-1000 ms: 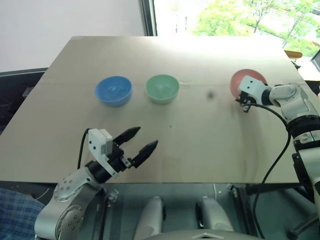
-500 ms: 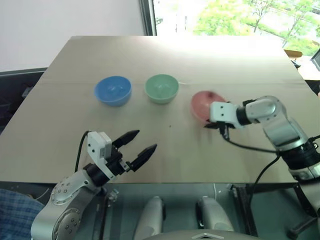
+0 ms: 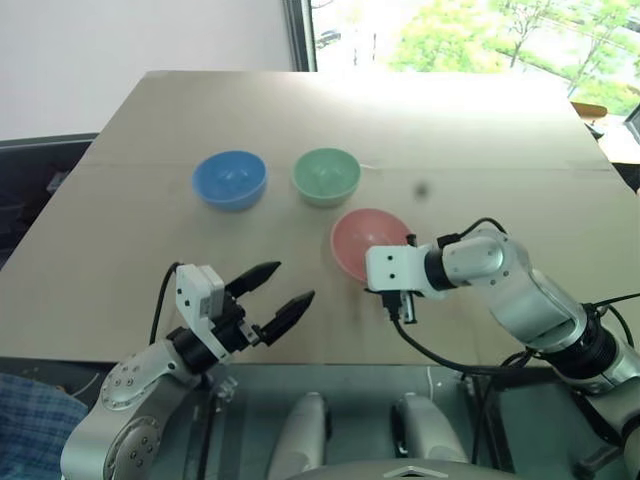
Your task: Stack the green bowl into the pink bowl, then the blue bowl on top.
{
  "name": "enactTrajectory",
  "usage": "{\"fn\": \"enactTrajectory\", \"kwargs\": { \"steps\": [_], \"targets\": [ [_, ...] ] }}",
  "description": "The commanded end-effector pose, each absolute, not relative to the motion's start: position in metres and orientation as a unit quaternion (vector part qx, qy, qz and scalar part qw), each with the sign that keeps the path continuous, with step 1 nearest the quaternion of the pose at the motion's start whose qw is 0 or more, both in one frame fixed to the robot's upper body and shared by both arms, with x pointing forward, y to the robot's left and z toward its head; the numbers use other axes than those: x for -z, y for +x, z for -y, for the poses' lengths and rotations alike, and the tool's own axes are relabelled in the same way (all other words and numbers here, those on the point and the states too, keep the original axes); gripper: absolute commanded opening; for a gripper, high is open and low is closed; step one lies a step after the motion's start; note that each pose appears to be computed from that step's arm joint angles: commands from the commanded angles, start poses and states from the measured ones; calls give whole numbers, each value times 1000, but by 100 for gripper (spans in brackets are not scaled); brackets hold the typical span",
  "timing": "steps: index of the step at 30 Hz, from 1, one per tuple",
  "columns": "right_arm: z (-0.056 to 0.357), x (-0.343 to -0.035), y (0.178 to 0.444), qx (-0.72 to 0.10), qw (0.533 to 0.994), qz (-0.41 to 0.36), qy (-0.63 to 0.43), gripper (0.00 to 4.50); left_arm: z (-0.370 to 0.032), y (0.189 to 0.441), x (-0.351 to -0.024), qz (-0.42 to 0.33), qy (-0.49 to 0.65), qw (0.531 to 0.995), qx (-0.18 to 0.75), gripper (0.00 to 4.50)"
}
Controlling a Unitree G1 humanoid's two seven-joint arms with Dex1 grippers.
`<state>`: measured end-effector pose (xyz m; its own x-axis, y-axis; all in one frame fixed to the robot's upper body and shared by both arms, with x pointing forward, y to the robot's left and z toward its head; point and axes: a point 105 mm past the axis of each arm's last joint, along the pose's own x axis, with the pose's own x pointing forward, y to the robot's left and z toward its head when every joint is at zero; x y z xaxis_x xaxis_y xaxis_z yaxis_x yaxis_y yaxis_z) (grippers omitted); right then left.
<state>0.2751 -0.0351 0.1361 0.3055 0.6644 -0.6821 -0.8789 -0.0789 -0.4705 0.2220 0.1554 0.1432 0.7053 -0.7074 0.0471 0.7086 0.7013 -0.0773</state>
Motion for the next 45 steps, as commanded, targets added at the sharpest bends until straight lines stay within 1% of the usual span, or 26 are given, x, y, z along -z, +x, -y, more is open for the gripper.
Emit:
{"fn": "enactTrajectory", "kwargs": {
  "steps": [1, 3, 4, 5, 6, 8, 9, 14, 17, 20, 22, 26, 31, 36, 45],
  "targets": [
    [31, -146, 277, -569, 678, -102, -455, 157, -154, 222, -150, 20, -34, 921, 387, 450],
    [29, -149, 278, -569, 683, -99, -447, 239, -155, 222, -150, 20, -33, 921, 386, 450],
    [28, -151, 278, -568, 685, -97, -446, 290, -155, 222, -150, 21, -33, 922, 386, 450],
    [29, -153, 279, -567, 686, -96, -445, 314, -155, 222, -150, 21, -32, 922, 386, 450],
    [29, -156, 280, -567, 688, -96, -442, 359, -156, 223, -150, 21, -32, 922, 385, 450],
    [31, -161, 280, -569, 694, -99, -429, 429, -156, 223, -150, 22, -31, 922, 384, 450],
    [33, -166, 280, -572, 700, -101, -416, 441, -156, 223, -150, 22, -31, 922, 385, 450],
    [47, -189, 286, -575, 729, -124, -351, 441, -157, 224, -151, 28, -34, 924, 381, 450],
    [50, -209, 299, -563, 760, -116, -304, 441, -159, 225, -151, 32, -37, 928, 370, 450],
    [47, -228, 313, -554, 779, -98, -276, 441, -163, 227, -151, 36, -38, 933, 355, 450],
    [40, -235, 320, -552, 786, -91, -263, 441, -168, 229, -151, 41, -46, 940, 337, 450],
    [25, -237, 332, -551, 788, -77, -263, 441, -179, 232, -153, 50, -53, 950, 302, 450],
    [-6, -239, 351, -546, 784, -38, -293, 441, -203, 233, -155, 59, -58, 966, 245, 450],
    [-23, -242, 360, -545, 781, -8, -305, 441, -207, 226, -156, 61, -49, 969, 236, 450],
    [-31, -248, 368, -541, 780, 18, -313, 441, -208, 222, -157, 62, -44, 971, 228, 450]
  ]
}}
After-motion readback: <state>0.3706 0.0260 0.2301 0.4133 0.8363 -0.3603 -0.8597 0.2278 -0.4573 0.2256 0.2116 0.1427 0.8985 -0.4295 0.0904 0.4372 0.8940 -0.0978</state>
